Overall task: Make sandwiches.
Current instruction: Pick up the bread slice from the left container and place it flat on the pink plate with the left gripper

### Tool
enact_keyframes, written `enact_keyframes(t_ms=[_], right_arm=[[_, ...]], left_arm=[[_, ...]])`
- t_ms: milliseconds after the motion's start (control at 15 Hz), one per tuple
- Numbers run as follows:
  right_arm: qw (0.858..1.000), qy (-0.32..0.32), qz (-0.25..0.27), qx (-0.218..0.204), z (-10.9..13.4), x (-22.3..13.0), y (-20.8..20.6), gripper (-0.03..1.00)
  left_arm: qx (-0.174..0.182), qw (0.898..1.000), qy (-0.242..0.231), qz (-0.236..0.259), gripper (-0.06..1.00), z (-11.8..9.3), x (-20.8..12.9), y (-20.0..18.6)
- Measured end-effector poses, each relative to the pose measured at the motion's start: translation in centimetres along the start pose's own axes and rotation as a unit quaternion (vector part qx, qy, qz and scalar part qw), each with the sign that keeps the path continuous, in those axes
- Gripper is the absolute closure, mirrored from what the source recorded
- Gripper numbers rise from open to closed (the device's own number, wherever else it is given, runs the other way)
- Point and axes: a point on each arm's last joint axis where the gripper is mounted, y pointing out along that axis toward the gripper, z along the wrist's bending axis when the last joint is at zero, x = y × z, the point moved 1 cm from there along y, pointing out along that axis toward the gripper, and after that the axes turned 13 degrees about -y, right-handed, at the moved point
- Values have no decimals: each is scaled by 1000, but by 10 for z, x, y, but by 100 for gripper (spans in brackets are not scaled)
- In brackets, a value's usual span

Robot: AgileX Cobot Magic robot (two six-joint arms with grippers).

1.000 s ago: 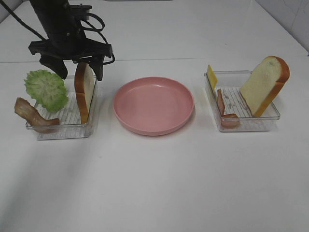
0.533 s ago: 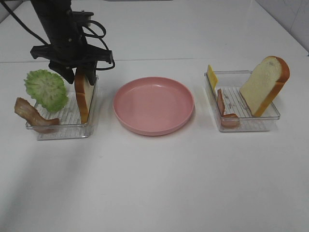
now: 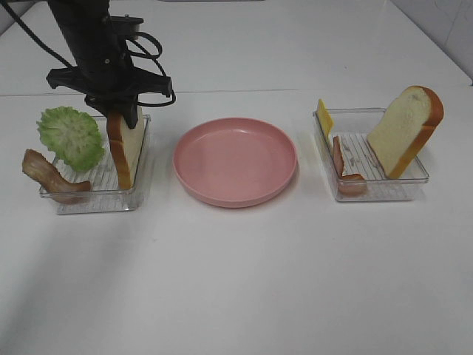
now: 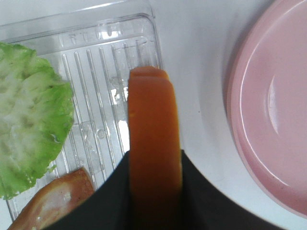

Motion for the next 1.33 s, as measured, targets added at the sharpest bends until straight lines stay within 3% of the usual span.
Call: enact_keyframes(t_ms=[267, 400, 533, 867, 1067, 1333], right_arm=[[1000, 0, 0, 0, 0, 0, 0, 14], [1000, 0, 0, 0, 0, 0, 0, 14], [1000, 0, 0, 0, 0, 0, 0, 14], [1000, 0, 0, 0, 0, 0, 0, 14], [1000, 0, 0, 0, 0, 0, 0, 14], [1000, 0, 0, 0, 0, 0, 0, 14]], left_arm=[[-8, 1000, -1, -13, 74, 0, 1, -19], [-31, 998, -4, -50, 74, -1, 3, -62], [-77, 995, -2, -68, 74, -5, 0, -97], [-210, 976, 11, -54, 74, -14, 2, -113], [-268, 958, -4, -98, 74, -23, 13, -117], [-315, 945, -13, -87, 74, -34, 17, -95]])
